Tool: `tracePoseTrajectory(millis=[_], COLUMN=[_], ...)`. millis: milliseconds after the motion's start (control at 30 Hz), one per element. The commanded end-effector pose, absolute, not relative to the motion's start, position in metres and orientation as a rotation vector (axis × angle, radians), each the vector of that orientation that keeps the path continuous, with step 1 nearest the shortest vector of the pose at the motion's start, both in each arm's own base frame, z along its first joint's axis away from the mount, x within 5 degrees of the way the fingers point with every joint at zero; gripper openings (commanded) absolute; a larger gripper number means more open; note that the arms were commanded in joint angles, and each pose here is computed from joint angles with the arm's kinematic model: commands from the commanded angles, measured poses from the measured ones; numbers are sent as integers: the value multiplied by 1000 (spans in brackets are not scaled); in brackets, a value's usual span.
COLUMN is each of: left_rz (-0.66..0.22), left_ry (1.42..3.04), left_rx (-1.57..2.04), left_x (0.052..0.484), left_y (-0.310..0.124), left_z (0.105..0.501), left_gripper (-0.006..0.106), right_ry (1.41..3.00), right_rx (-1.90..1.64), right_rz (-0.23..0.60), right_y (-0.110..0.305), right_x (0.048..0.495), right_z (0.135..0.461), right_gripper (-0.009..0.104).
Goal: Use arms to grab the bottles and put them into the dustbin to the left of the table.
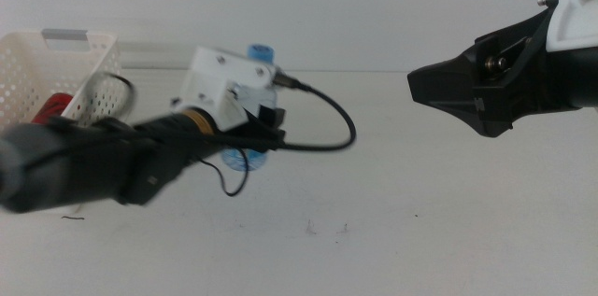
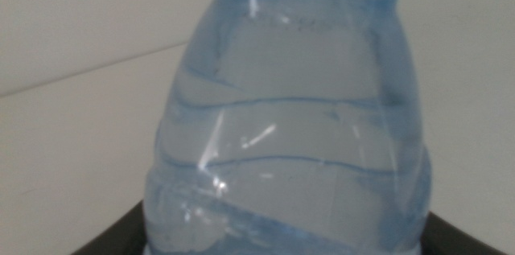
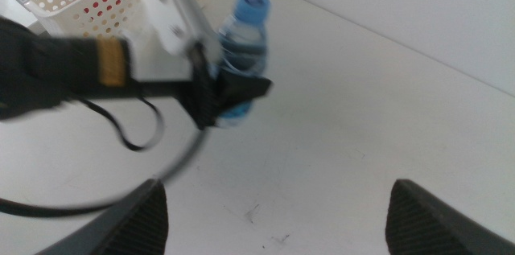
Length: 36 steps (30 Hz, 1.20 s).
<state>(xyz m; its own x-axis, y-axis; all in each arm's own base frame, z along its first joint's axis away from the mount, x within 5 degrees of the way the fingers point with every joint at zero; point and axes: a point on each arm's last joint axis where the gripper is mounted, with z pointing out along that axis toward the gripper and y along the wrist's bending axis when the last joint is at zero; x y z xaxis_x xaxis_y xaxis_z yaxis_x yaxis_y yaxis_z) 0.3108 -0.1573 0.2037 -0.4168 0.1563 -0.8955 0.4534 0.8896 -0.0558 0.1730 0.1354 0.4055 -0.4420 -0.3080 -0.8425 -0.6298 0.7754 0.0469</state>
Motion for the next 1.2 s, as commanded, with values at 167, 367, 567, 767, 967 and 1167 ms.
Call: tracePoseTrajectory(millis=[167,367,567,767,967,1167], left_rz=[-337,-229,-206,-146,-88,-144], left_ry=[1969,2205,2402,2537,2585,2646], left_rx=[413,258,172,-2,30,44], left_x=[281,294,329,353,377,396], left_y=[-140,-91,5,81,103,106], left_z=[265,308,358,356,329,292], left_gripper=[-2,-2,-2,-2,-2,-2], right_ry=[2036,2037,2037,2037,2038,2038], right_rx=[-697,-695,-695,-695,-692,-692], right_rz=[445,446,446,446,448,448], right_y=[135,135,135,135,135,135], right_x=[173,173,173,173,173,173], right_z=[409,409,409,409,409,409], right_gripper=[93,93,93,93,93,93])
